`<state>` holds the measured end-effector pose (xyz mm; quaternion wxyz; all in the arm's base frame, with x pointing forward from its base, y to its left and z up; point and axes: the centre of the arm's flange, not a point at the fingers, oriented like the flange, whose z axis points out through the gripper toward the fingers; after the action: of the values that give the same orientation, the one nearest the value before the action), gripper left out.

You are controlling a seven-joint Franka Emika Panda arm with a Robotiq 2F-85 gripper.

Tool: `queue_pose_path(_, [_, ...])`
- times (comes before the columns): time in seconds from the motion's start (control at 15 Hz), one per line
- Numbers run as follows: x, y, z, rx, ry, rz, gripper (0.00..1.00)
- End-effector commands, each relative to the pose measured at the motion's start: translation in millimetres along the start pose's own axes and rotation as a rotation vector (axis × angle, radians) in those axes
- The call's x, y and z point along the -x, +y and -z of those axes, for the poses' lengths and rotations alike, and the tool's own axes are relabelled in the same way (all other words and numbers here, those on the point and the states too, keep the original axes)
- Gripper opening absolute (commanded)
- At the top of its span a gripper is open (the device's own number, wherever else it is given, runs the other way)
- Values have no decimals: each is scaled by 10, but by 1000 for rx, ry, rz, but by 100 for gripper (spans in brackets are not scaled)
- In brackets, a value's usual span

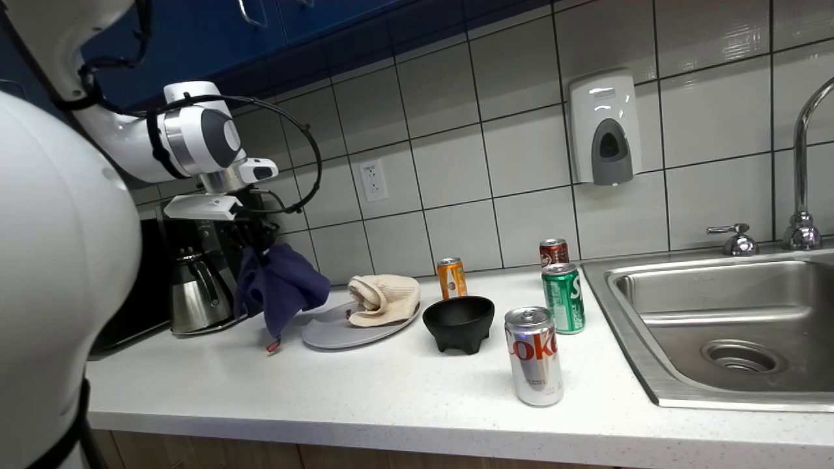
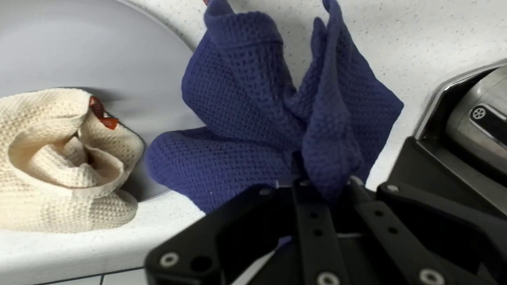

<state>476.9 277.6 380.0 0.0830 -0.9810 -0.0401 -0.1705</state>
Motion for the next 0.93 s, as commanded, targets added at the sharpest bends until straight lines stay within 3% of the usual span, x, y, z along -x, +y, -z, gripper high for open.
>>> queue_pose_path(0.0, [-14, -310, -63, -19, -28, 61, 2])
queue_pose_path(0.27, [147, -498, -192, -36, -77, 105, 2])
queue_pose_path(0.87, [373, -370, -586, -72, -197, 60, 2])
